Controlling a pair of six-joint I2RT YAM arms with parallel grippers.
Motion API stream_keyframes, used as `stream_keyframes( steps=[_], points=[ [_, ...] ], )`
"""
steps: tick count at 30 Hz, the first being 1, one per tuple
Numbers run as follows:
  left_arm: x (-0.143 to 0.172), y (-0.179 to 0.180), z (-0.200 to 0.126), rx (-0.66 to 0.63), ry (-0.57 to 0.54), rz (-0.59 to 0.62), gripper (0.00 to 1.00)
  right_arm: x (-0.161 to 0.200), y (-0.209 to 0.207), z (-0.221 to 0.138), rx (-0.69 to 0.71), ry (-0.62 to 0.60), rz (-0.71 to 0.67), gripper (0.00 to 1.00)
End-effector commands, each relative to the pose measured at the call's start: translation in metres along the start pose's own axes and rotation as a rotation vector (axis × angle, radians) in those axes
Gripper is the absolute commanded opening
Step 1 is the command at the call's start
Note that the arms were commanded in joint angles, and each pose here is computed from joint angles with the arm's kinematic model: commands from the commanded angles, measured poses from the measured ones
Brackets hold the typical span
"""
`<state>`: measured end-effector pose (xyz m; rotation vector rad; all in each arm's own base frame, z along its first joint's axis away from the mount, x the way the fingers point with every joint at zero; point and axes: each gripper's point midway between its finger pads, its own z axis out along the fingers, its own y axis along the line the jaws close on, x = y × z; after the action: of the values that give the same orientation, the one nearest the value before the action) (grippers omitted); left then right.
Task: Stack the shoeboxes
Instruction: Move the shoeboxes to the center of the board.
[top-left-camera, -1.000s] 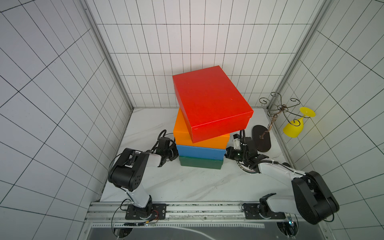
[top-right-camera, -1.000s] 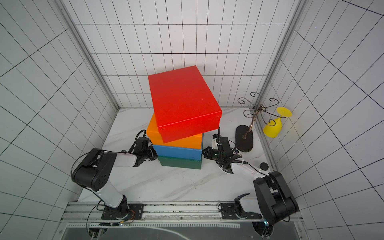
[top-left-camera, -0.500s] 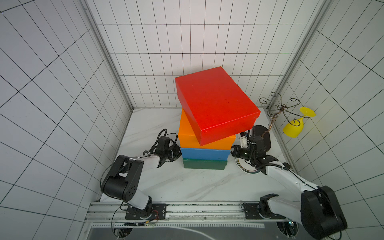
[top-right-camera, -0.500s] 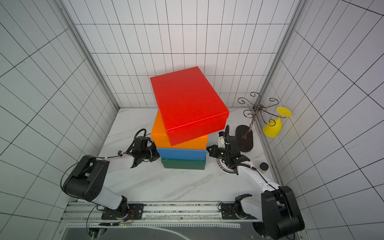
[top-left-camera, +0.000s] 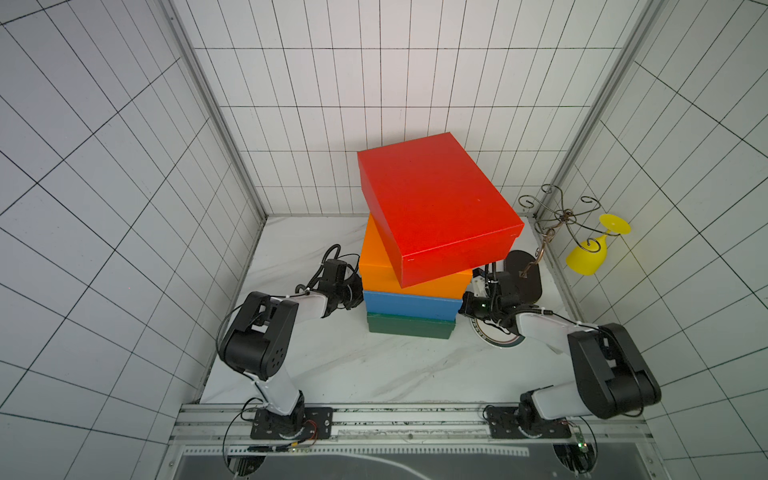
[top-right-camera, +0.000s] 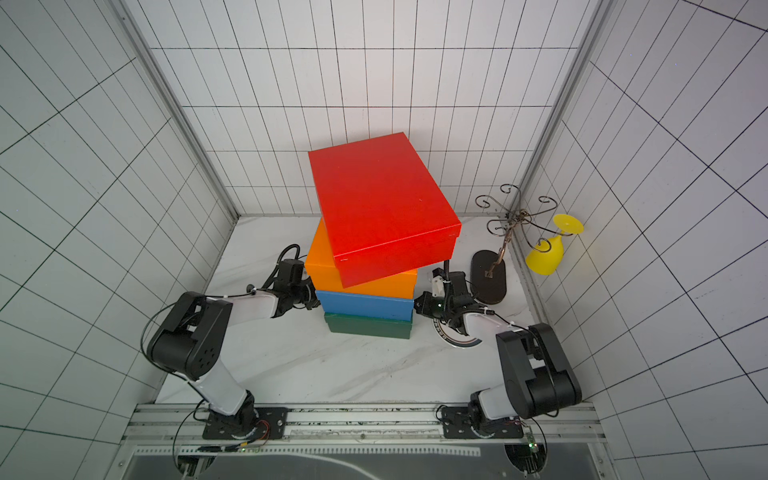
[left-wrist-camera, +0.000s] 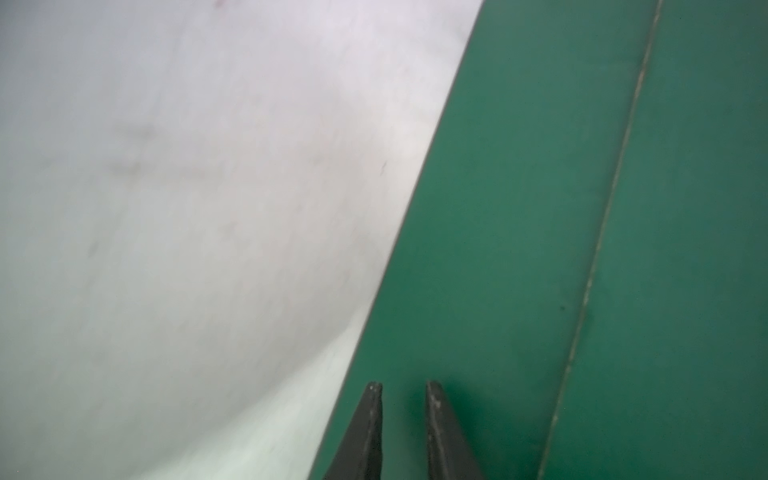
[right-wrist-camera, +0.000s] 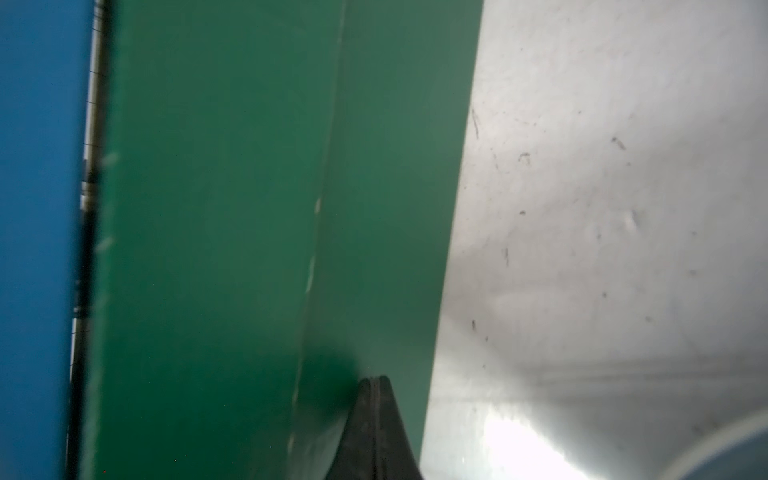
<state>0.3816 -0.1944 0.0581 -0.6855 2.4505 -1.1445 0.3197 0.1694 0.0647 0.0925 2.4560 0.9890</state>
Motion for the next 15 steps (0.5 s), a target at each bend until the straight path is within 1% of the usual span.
stream_keyframes(
  steps=[1, 8, 10, 15],
  points=[
    [-0.002, -0.027, 0.014, 0.065, 0.043, 0.034, 0.21, -0.056, 0.049, 0.000, -0.135, -0.090, -0.094, 0.05],
    [-0.017, -0.031, 0.032, 0.066, 0.047, 0.019, 0.21, -0.097, 0.041, 0.013, -0.147, -0.125, -0.071, 0.05],
    [-0.023, -0.032, 0.035, 0.067, 0.042, 0.015, 0.21, -0.110, 0.038, 0.016, -0.157, -0.135, -0.060, 0.05],
    [-0.033, -0.032, 0.032, 0.068, 0.027, 0.006, 0.21, -0.129, 0.037, 0.026, -0.196, -0.149, -0.037, 0.05]
  ],
)
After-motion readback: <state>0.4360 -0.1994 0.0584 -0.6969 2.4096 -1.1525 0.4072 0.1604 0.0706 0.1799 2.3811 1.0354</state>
